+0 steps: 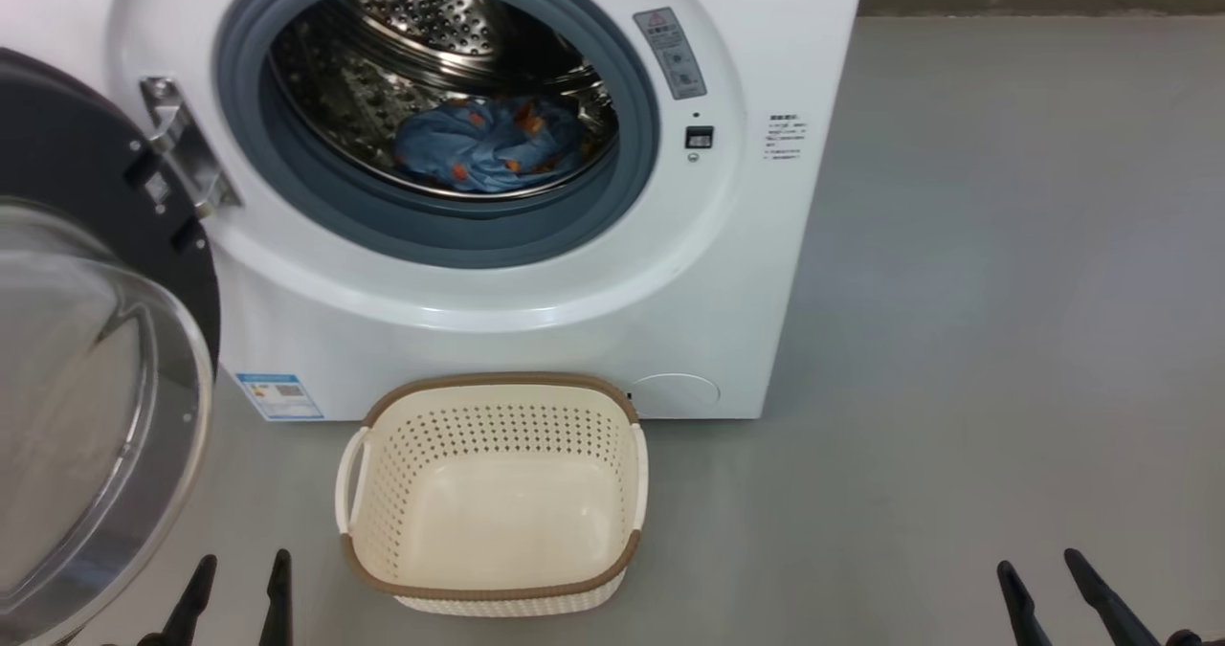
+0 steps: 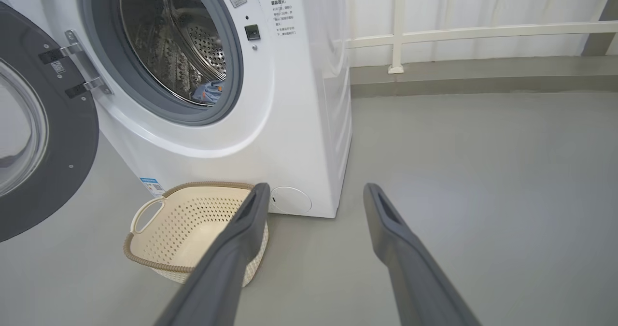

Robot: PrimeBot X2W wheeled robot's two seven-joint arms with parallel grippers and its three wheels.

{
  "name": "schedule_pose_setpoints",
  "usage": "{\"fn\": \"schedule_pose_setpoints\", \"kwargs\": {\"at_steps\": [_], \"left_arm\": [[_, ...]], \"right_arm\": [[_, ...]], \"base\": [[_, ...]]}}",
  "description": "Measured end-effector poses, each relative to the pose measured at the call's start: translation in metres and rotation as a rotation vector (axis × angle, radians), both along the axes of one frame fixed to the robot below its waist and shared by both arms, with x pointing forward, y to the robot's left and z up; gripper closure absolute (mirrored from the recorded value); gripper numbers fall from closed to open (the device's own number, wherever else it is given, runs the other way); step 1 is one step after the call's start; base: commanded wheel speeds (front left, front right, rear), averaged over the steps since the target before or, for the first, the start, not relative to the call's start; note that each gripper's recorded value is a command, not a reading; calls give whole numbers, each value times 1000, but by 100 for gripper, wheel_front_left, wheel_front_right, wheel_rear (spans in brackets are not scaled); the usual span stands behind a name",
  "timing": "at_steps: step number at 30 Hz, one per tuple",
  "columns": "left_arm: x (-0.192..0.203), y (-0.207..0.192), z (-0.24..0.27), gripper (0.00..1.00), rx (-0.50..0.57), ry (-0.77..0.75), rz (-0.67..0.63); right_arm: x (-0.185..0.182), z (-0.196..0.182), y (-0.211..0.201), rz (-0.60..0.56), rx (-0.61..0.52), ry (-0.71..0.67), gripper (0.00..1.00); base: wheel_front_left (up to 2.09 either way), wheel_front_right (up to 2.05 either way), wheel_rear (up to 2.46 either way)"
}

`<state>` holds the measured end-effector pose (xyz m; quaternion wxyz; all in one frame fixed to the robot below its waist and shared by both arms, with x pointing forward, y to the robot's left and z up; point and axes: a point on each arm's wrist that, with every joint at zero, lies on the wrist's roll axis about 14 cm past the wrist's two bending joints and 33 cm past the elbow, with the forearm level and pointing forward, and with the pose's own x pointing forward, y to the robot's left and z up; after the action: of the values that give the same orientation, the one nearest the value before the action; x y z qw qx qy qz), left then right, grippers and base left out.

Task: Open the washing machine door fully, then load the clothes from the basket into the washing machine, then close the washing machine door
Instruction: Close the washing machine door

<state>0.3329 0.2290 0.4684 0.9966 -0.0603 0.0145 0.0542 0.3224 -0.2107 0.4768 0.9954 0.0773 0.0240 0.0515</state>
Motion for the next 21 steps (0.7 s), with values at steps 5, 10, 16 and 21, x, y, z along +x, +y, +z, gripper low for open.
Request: {"fn": "schedule_pose_setpoints", "kwargs": {"at_steps": [5, 10, 16, 21], "left_arm": [[-11, 16, 2, 0, -12, -9, 56], [-30, 35, 1, 0, -62, -13, 148], [-50, 57, 2, 0, -82, -18, 260], [-71, 70, -1, 0, -92, -9, 333]], "right_arm": [[9, -2, 23, 78, 4, 4, 0], [34, 8, 59, 198, 5, -33, 0], [50, 8, 95, 319, -3, -36, 0], [61, 9, 122, 409, -9, -45, 0]], "base": [[0, 0, 0], [0, 0, 0], [0, 0, 0], [0, 0, 0]]}}
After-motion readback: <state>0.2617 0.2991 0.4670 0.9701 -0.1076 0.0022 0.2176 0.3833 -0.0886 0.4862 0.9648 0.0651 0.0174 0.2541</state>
